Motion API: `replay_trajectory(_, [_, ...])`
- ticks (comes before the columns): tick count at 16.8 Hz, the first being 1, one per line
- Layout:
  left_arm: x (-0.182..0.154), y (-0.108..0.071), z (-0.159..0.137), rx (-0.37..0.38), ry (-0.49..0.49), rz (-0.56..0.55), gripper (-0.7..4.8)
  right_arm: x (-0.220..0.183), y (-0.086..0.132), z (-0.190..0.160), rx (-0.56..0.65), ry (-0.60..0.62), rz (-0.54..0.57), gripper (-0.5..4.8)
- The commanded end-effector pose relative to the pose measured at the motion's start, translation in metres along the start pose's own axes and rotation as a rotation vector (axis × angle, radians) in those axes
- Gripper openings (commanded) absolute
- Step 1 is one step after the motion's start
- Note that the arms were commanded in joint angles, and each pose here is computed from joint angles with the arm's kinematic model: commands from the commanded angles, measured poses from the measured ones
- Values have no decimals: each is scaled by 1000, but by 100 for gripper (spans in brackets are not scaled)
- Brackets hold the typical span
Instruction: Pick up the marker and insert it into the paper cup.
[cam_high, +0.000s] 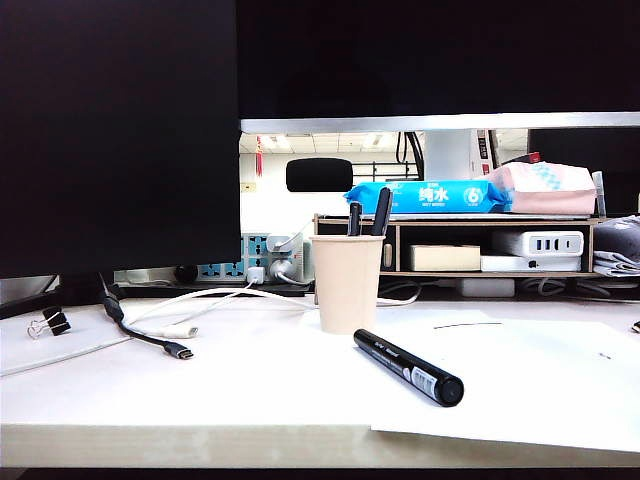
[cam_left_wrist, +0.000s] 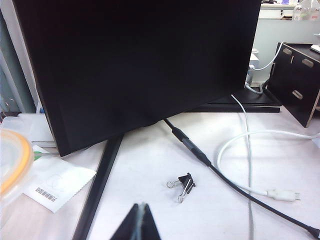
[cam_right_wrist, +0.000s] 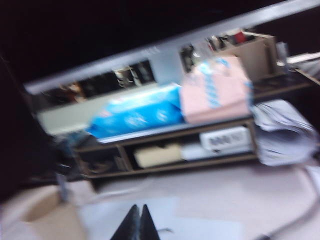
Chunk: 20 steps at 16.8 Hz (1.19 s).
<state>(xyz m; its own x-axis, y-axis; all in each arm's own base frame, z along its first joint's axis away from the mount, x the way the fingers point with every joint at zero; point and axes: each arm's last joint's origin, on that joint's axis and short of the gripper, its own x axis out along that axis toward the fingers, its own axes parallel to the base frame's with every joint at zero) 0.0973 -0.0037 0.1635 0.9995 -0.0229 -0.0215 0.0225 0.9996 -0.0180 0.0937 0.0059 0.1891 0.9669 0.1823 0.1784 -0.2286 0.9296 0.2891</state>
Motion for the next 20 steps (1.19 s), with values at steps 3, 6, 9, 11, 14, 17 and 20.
replay_trajectory(3, [0,0,2,-5,-15,-2,-4,-4,17,39,20,15,98,-6])
replay_trajectory(6, [0,0,2,-23,-14,-2,-4,6,29,68,40,87,216,-6])
replay_trajectory(9, [0,0,2,-23,-22,-1,-4,38,32,78,140,386,295,-6])
replay_trajectory(11, [0,0,2,-24,-22,-2,-4,60,38,79,176,488,367,-6])
replay_trajectory(14, [0,0,2,-23,-22,-2,-4,92,56,64,191,649,403,-6])
replay_trajectory(17, [0,0,2,-23,-22,-2,-4,109,97,34,-2,788,362,-6])
replay_trajectory(20, [0,0,2,-23,-22,-2,-4,115,130,5,-118,921,341,-6])
